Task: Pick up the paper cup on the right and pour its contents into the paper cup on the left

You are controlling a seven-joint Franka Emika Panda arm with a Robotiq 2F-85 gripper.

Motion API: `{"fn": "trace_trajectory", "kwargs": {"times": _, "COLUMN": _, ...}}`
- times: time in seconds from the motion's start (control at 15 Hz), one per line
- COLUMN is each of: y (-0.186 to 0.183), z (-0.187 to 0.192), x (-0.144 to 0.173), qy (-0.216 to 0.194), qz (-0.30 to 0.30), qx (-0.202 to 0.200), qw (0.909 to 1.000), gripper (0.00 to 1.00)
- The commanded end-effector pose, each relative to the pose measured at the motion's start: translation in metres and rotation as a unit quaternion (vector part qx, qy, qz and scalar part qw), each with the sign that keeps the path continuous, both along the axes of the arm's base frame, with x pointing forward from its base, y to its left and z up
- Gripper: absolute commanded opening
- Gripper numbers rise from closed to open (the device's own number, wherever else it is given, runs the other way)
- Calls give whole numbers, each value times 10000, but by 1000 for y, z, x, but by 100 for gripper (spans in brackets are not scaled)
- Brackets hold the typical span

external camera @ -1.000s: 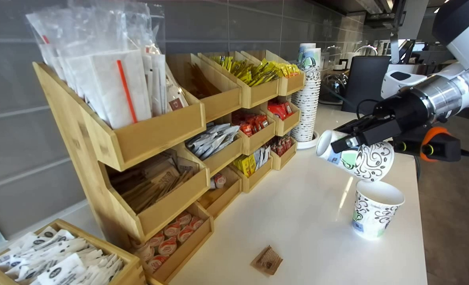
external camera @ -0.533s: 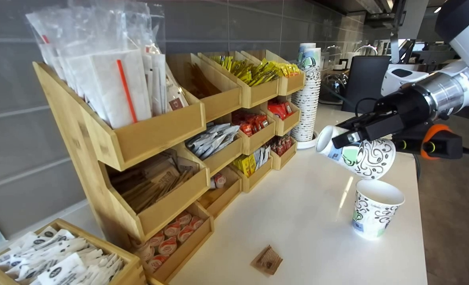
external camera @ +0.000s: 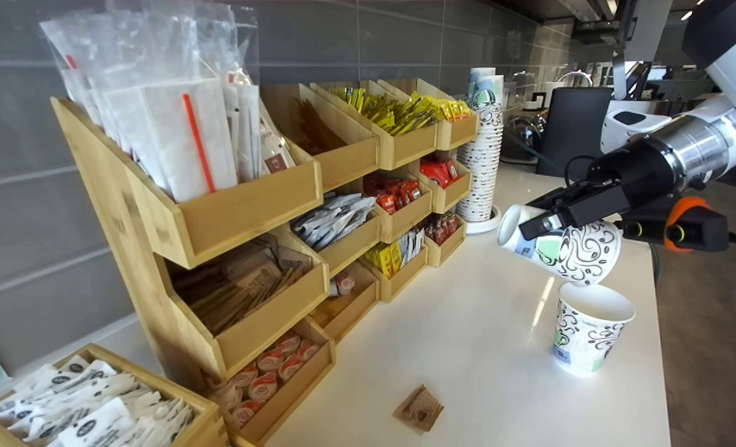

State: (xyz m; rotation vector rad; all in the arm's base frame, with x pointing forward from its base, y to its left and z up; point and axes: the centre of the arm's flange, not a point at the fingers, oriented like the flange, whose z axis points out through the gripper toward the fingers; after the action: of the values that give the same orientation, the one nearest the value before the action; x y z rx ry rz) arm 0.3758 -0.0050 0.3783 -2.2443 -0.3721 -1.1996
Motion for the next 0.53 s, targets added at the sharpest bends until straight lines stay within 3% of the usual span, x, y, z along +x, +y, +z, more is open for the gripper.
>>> {"fn": "trace_trajectory", "kwargs": {"times": 0.0, "y": -21, "z": 21, "x": -57, "qy": 195, "qz": -58, "qx": -113, "qw": 9997, "gripper": 42}}
{"fn": "trace_trajectory", "kwargs": {"times": 0.47, "y": -20, "z": 44, "x": -56, "qy": 390, "qz": -224, "qx": -224, "qw": 9987, "gripper": 42}}
